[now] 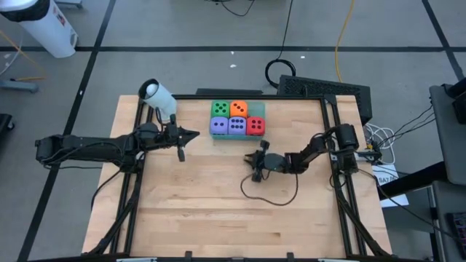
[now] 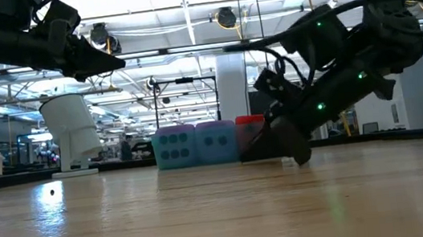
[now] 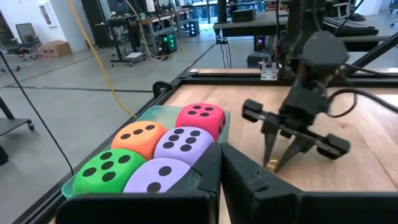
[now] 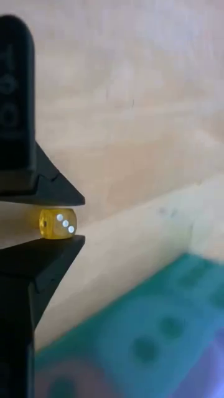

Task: Pick & Place Dice
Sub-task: Put the small yellow dice into the green container

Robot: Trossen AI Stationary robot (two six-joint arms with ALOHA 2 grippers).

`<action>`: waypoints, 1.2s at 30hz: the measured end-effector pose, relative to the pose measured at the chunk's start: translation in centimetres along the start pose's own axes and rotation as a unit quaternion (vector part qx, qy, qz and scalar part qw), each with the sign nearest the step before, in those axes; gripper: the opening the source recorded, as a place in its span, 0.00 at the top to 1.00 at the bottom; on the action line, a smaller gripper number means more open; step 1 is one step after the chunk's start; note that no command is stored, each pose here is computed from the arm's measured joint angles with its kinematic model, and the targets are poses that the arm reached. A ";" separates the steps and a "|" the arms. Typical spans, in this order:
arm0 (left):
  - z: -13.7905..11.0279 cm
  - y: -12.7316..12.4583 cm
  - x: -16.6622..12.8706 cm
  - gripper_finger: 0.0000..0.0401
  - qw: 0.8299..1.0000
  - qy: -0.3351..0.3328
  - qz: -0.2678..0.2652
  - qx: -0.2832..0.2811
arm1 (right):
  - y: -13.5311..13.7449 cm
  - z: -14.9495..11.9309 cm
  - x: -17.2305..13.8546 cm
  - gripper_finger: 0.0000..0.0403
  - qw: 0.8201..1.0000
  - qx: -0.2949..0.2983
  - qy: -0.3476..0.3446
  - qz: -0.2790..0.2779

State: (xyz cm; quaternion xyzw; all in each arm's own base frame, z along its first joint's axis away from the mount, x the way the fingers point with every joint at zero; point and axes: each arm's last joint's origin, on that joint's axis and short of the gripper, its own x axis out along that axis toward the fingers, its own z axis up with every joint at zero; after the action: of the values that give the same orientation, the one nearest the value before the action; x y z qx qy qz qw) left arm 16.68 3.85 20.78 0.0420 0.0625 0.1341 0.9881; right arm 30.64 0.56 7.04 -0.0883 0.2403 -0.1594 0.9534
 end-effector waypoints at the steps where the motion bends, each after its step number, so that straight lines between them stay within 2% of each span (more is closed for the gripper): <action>1: 0.0 0.0 0.0 0.96 1.000 0.000 0.000 0.000 | 0.3 0.2 -0.2 0.82 1.000 -0.019 -0.005 0.002; 4: 0.0 0.0 0.0 0.96 1.000 0.000 0.000 0.001 | 1.0 0.6 -0.6 0.86 0.997 -0.069 -0.017 0.008; 8: 0.0 0.0 0.0 0.96 1.000 0.000 0.000 0.002 | 1.8 0.8 -1.0 0.88 0.995 -0.099 -0.030 0.013; 15: -0.2 0.0 0.0 0.96 1.000 0.012 -0.001 0.003 | 1.8 1.6 -1.3 0.82 0.995 -0.087 -0.055 0.008; 20: -0.2 0.0 0.0 0.96 1.000 0.011 -0.001 0.004 | 0.5 4.9 -2.9 0.86 0.993 -0.059 -0.100 -0.007; 22: -0.2 0.0 0.0 0.96 1.000 0.011 -0.001 0.004 | -0.9 6.7 -3.9 0.88 0.991 -0.040 -0.122 -0.024; 25: -0.2 0.0 0.0 0.96 1.000 0.011 0.001 0.004 | -4.4 9.2 -5.3 0.88 0.986 -0.005 -0.143 -0.089; 29: -0.2 0.0 0.0 0.96 1.000 0.011 0.002 0.004 | -10.4 11.3 -5.8 0.87 0.981 0.044 -0.113 -0.152; 32: -0.2 0.0 0.0 0.96 1.000 0.010 0.002 0.007 | -14.6 11.3 -5.0 0.87 0.984 0.076 -0.071 -0.141; 36: -0.2 0.0 0.0 0.96 1.000 0.011 0.007 0.009 | -18.6 9.5 -3.0 0.86 0.988 0.113 -0.027 -0.098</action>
State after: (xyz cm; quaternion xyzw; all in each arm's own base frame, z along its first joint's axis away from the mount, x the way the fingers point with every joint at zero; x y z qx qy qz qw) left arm 16.64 3.89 20.58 0.0495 0.0743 0.1406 0.9860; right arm 27.90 -14.86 21.10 -0.0070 0.1850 -0.2759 0.9432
